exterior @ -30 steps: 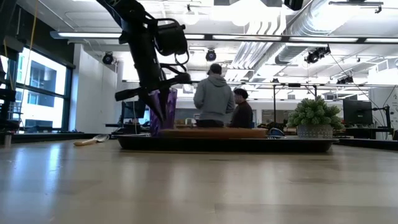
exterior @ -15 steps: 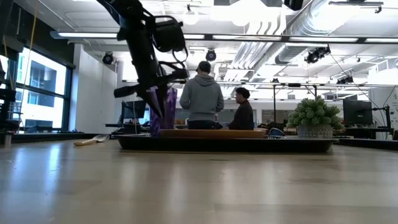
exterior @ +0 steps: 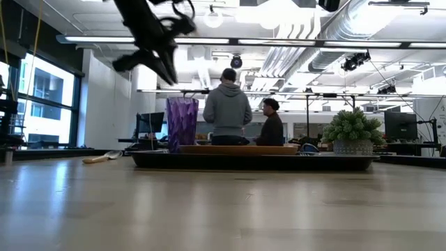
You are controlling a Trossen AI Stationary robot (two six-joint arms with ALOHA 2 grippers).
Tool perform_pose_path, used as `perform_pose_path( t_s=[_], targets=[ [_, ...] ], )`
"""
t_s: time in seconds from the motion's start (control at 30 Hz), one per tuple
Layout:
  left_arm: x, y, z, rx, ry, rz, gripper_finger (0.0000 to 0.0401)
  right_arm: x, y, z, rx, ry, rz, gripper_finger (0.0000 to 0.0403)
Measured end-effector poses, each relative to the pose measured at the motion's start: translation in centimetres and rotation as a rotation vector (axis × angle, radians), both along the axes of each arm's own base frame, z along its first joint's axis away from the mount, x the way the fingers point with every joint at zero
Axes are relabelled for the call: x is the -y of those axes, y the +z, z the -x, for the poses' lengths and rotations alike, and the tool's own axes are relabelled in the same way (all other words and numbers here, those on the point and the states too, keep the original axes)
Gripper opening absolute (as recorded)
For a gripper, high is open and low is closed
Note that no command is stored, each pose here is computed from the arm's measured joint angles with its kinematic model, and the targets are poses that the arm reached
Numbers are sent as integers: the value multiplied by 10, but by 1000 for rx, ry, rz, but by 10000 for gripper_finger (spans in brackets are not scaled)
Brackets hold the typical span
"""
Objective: Pick and place plate/cup/fork/spoon on tray
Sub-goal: Put the yellow spoon to the right of the orange plate on the black serving tray
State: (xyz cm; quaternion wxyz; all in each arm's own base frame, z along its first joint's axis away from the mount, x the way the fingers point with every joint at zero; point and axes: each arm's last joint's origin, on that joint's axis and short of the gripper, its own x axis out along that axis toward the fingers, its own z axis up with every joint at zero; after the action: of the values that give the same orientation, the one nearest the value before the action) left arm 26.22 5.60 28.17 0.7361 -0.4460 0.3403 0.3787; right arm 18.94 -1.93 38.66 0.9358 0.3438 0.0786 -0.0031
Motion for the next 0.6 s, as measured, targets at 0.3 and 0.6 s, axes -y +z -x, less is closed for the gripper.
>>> perform_pose_path(
  t_s=[0.3, 0.6],
  targets=[
    [28, 4, 30, -180, 30, 6, 28, 0, 1, 0, 5, 0, 1, 135],
    [42, 1, 33, -234, -30, 21, 33, 0, 0, 0, 5, 1, 6, 135]
  ],
)
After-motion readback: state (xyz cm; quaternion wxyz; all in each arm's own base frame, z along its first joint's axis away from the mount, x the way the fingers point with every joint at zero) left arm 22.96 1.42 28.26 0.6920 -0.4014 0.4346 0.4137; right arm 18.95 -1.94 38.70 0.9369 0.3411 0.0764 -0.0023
